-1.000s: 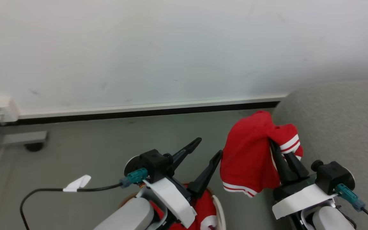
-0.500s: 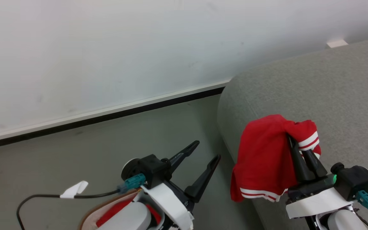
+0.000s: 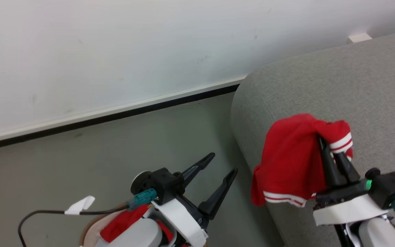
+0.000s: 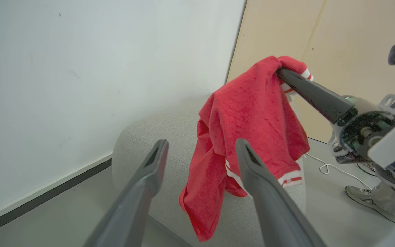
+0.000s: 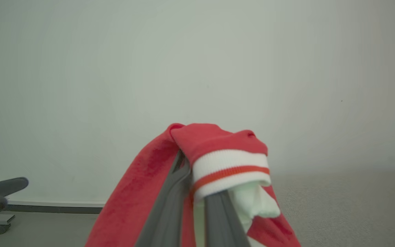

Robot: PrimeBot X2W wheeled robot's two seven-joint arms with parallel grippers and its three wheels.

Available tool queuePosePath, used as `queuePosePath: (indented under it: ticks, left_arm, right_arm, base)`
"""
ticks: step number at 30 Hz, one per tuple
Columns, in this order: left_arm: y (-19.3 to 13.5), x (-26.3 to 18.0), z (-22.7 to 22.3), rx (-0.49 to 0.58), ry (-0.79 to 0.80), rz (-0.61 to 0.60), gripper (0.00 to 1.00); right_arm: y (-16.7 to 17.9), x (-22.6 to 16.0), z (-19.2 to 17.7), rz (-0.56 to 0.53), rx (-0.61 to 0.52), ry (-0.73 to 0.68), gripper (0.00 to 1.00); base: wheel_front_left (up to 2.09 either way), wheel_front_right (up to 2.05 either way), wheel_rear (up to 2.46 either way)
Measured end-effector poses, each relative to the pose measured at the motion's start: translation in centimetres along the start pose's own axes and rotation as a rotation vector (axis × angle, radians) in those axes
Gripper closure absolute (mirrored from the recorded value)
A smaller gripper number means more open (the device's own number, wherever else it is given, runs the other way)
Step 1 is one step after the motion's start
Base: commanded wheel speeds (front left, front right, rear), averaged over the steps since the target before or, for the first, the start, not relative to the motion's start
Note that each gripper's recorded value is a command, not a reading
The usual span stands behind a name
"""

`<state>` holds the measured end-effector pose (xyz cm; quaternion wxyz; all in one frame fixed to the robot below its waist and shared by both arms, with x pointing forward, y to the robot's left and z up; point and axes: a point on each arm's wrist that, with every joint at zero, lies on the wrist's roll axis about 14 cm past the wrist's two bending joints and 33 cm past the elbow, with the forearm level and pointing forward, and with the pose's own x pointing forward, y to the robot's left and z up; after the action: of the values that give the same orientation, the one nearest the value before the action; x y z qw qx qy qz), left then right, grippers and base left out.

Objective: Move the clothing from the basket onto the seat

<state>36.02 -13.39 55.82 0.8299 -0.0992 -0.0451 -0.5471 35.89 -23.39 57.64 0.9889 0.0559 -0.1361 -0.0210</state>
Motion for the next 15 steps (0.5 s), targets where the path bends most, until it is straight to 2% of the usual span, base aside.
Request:
queuePosePath:
  ticks: [6,15]
  left_arm:
    - [2.1,-0.8,-1.0,-0.008,0.015,0.027,0.0]
    - [6.6,-2.8,-3.5,-0.033,0.053,0.08,0.0]
  right_arm:
    - [-1.1,3.7,0.9,0.022,-0.067,-0.02,1.0]
    - [-5.8,11.9,3.3,-0.019,-0.153,-0.029,1.0]
  base:
    - [0.0,0.0,0.0]
    - [0.0,0.0,0.0]
